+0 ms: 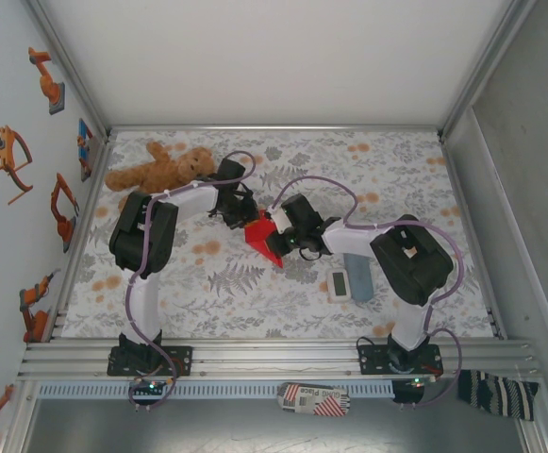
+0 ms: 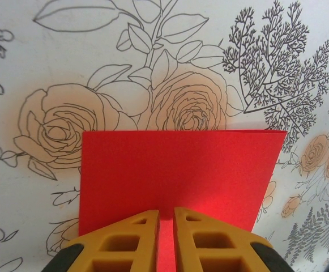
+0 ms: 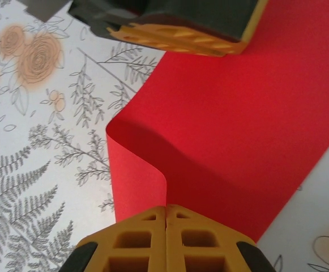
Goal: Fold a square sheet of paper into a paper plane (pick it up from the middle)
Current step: Third fold the triangle at the center of the table.
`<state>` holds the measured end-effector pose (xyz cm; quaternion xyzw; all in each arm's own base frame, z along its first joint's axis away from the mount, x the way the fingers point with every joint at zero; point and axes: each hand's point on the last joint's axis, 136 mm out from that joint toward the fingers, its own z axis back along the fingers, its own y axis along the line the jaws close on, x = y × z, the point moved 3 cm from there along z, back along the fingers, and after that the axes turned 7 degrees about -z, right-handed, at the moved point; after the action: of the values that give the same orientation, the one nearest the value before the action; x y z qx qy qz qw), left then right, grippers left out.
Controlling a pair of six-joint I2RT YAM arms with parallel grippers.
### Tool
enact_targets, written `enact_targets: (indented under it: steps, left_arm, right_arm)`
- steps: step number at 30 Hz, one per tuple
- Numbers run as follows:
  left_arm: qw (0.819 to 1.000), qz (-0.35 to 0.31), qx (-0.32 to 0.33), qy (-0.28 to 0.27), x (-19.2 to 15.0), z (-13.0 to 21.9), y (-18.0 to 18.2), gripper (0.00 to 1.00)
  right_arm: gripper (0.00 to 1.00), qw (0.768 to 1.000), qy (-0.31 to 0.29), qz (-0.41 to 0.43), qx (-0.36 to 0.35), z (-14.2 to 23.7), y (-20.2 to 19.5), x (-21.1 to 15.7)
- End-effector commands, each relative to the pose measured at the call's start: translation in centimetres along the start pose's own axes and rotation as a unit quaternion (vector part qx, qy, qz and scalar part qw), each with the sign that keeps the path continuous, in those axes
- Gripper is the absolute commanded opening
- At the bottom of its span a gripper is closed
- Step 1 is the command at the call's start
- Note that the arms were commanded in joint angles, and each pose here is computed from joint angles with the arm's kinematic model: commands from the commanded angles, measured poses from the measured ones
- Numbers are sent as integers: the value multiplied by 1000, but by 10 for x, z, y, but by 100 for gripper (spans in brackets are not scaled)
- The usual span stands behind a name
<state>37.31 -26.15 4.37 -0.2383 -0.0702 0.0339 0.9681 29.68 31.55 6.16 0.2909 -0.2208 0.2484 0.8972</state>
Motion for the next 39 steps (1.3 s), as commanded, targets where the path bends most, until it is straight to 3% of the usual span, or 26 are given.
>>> enact_targets:
  steps: [1, 39]
  left_arm:
    - [1000, -7, 15, 24, -8, -7, 7, 16]
    - [1000, -7, 9, 26, -10, -9, 6, 15]
  right_arm:
    - [0, 999, 1, -20, -28, -2, -12, 2]
    - [0, 998, 8, -36, -49, -10, -21, 2]
